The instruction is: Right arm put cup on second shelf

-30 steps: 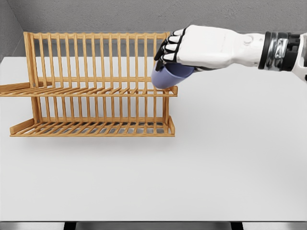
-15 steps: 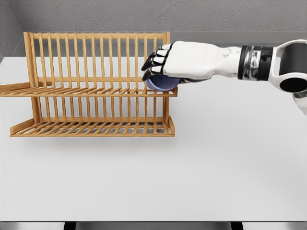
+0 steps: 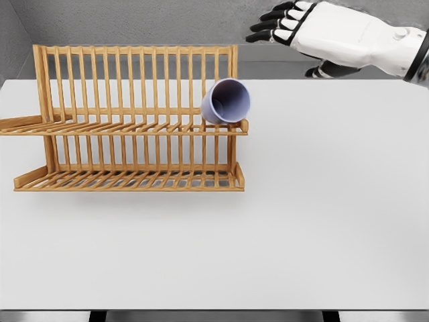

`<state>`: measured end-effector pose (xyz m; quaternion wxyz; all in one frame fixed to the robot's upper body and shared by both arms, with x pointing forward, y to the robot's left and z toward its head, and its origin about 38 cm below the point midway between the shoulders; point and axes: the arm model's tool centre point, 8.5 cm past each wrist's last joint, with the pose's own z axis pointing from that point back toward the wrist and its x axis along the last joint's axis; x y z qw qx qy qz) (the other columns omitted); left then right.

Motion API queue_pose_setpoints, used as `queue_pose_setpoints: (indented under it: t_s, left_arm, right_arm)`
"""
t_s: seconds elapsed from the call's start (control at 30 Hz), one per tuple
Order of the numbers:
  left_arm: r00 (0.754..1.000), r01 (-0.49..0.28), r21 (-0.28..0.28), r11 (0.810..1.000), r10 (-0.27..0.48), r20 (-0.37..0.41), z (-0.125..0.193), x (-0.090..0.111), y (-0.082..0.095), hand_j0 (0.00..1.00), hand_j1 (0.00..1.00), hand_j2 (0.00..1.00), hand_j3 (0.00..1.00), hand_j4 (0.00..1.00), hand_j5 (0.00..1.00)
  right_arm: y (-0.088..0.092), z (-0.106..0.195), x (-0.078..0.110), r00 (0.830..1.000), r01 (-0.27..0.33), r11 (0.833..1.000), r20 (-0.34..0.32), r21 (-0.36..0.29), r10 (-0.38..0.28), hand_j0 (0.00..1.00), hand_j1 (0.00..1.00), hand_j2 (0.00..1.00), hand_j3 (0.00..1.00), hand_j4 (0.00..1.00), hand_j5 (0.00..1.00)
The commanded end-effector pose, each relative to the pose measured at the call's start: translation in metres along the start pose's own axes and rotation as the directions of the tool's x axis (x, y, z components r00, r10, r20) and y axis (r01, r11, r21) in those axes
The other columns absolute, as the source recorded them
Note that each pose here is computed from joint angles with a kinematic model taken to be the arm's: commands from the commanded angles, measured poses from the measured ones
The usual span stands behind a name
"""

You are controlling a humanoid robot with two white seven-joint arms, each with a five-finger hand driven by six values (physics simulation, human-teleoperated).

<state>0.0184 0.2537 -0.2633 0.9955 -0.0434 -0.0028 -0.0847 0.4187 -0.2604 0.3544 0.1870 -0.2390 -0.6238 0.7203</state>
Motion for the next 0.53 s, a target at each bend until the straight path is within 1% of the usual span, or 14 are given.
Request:
queue_pose_setpoints:
  t_s: [0.0, 0.03, 0.07, 0.1, 0.13, 0.17, 0.2, 0.23, 0.27, 0.3, 0.33, 0.37, 0.4, 0.5]
  left_arm:
    - [1.0, 0.0, 0.0, 1.0, 0.0, 0.0, 0.0, 0.0, 0.0, 1.0, 1.0, 1.0, 1.0, 1.0, 1.0]
    - [1.0, 0.001, 0.0, 1.0, -0.001, 0.0, 0.0, 0.0, 0.0, 1.0, 1.0, 1.0, 1.0, 1.0, 1.0]
    - [1.0, 0.0, 0.0, 1.0, 0.0, 0.0, 0.0, 0.0, 0.0, 1.0, 1.0, 1.0, 1.0, 1.0, 1.0]
    - [1.0, 0.0, 0.0, 1.0, 0.0, 0.0, 0.0, 0.0, 0.0, 1.0, 1.0, 1.0, 1.0, 1.0, 1.0]
    - [1.0, 0.0, 0.0, 1.0, 0.0, 0.0, 0.0, 0.0, 0.0, 1.0, 1.0, 1.0, 1.0, 1.0, 1.0]
    - [1.0, 0.0, 0.0, 1.0, 0.0, 0.0, 0.0, 0.0, 0.0, 1.0, 1.0, 1.0, 1.0, 1.0, 1.0]
    - [1.0, 0.0, 0.0, 1.0, 0.0, 0.0, 0.0, 0.0, 0.0, 1.0, 1.0, 1.0, 1.0, 1.0, 1.0]
    - [1.0, 0.0, 0.0, 1.0, 0.0, 0.0, 0.0, 0.0, 0.0, 1.0, 1.0, 1.0, 1.0, 1.0, 1.0]
    - [1.0, 0.0, 0.0, 1.0, 0.0, 0.0, 0.0, 0.0, 0.0, 1.0, 1.0, 1.0, 1.0, 1.0, 1.0]
    - [1.0, 0.0, 0.0, 1.0, 0.0, 0.0, 0.0, 0.0, 0.0, 1.0, 1.0, 1.0, 1.0, 1.0, 1.0]
    - [1.0, 0.0, 0.0, 1.0, 0.0, 0.0, 0.0, 0.0, 0.0, 1.0, 1.0, 1.0, 1.0, 1.0, 1.0]
    - [1.0, 0.0, 0.0, 1.0, 0.0, 0.0, 0.0, 0.0, 0.0, 1.0, 1.0, 1.0, 1.0, 1.0, 1.0]
    - [1.0, 0.0, 0.0, 1.0, 0.0, 0.0, 0.0, 0.0, 0.0, 1.0, 1.0, 1.0, 1.0, 1.0, 1.0]
    - [1.0, 0.0, 0.0, 1.0, 0.0, 0.0, 0.0, 0.0, 0.0, 1.0, 1.0, 1.0, 1.0, 1.0, 1.0]
  right_arm:
    - [-0.048, 0.068, -0.034, 0.981, -0.093, 0.994, -0.179, -0.059, 0.081, 1.0, 1.0, 1.0, 1.0, 1.0, 1.0]
    - [-0.024, 0.086, -0.04, 0.977, -0.053, 0.998, -0.208, -0.022, 0.048, 1.0, 1.0, 1.0, 1.0, 1.0, 1.0]
    - [-0.01, 0.09, -0.044, 0.979, -0.031, 1.0, -0.204, -0.004, 0.03, 1.0, 1.0, 1.0, 1.0, 1.0, 1.0]
    - [0.0, 0.091, -0.047, 0.98, -0.016, 1.0, -0.196, 0.007, 0.017, 1.0, 1.0, 1.0, 1.0, 1.0, 1.0]
    - [0.016, 0.092, -0.049, 0.98, 0.022, 0.999, -0.197, 0.024, -0.016, 1.0, 1.0, 1.0, 1.0, 1.0, 1.0]
    - [0.031, 0.088, -0.048, 0.98, 0.055, 0.998, -0.191, 0.033, -0.048, 1.0, 1.0, 1.0, 1.0, 1.0, 1.0]
    - [0.045, 0.078, -0.042, 0.982, 0.091, 0.996, -0.171, 0.019, -0.087, 1.0, 1.0, 1.0, 1.0, 1.0, 1.0]
    - [0.062, 0.063, -0.033, 0.981, 0.139, 0.99, -0.139, -0.009, -0.139, 1.0, 1.0, 1.0, 1.0, 1.0, 1.0]
    - [0.075, 0.061, -0.028, 0.979, 0.163, 0.987, -0.123, -0.007, -0.163, 1.0, 1.0, 1.0, 1.0, 1.0, 1.0]
    - [0.084, 0.064, -0.03, 0.976, 0.178, 0.984, -0.125, 0.004, -0.176, 1.0, 1.0, 1.0, 1.0, 1.0, 1.0]
    - [0.098, 0.066, -0.036, 0.966, 0.216, 0.976, -0.146, 0.018, -0.211, 1.0, 1.0, 1.0, 1.0, 1.0, 1.0]
    - [0.112, 0.065, -0.035, 0.958, 0.25, 0.968, -0.154, 0.03, -0.243, 1.0, 1.0, 1.0, 1.0, 1.0, 1.0]
    - [0.119, 0.06, -0.033, 0.956, 0.254, 0.967, -0.158, 0.034, -0.246, 1.0, 1.0, 1.0, 1.0, 1.0, 1.0]
    - [0.126, 0.059, -0.034, 0.952, 0.268, 0.963, -0.168, 0.04, -0.257, 1.0, 1.0, 1.0, 1.0, 1.0, 1.0]
